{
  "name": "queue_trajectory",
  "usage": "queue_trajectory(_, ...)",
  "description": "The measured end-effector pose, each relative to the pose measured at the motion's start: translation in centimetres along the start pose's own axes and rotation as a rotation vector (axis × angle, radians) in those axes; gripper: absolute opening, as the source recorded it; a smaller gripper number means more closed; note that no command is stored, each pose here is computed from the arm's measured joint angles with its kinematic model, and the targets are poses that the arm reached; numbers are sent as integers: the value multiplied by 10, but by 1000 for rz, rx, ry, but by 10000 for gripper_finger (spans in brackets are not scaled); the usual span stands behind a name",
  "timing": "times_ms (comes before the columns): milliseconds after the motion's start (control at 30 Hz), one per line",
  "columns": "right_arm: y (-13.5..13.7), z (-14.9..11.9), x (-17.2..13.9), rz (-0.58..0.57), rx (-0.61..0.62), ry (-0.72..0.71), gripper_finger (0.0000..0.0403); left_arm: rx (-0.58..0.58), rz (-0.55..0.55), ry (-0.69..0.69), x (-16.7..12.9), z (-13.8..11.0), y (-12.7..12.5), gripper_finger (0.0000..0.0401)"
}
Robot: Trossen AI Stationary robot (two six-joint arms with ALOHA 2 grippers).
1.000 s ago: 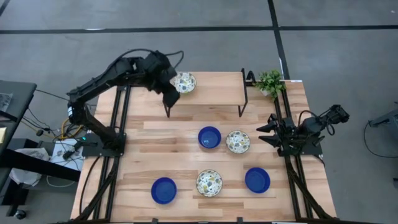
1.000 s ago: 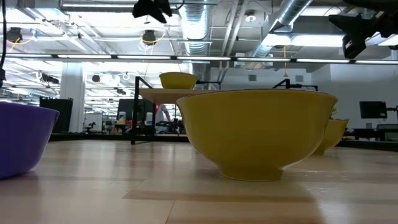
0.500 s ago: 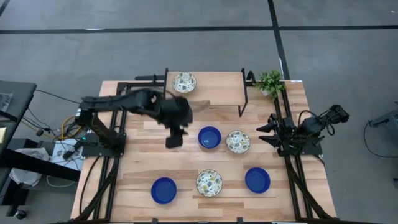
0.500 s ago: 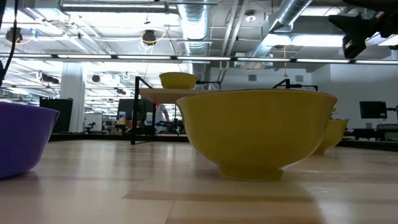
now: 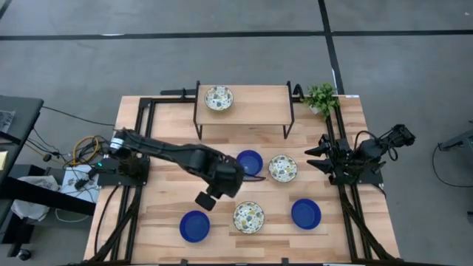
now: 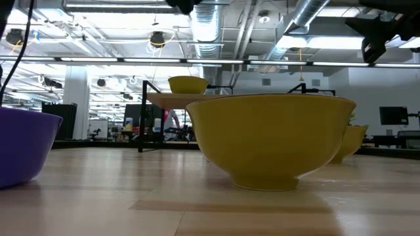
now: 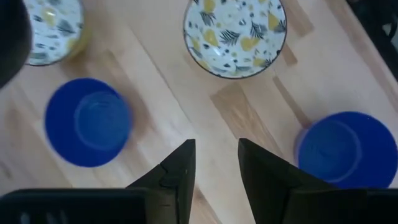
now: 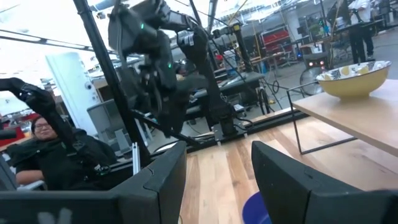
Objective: Pick & Place Mini bowls
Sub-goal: Stack the bottom white bowl on top of the white bowl on the shelf
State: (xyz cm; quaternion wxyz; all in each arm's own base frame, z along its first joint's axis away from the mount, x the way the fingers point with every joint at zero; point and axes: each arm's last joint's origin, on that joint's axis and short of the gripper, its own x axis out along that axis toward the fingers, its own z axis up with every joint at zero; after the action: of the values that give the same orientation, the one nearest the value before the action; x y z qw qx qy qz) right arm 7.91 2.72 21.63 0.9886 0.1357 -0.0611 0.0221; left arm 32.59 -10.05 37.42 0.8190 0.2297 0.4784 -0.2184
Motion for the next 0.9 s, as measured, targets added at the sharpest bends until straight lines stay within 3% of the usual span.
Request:
queue_trajectory(433, 0, 0, 0, 3, -1, 4, 170, 257, -94, 106, 69, 22, -26, 116)
queue_trajectory(667, 0, 0, 0, 5, -1, 5, 170, 310, -94, -8, 76, 37, -36, 110)
queue_trajectory(900, 0, 0, 0, 5, -1, 5, 170, 377, -112, -57, 78, 48, -63, 106)
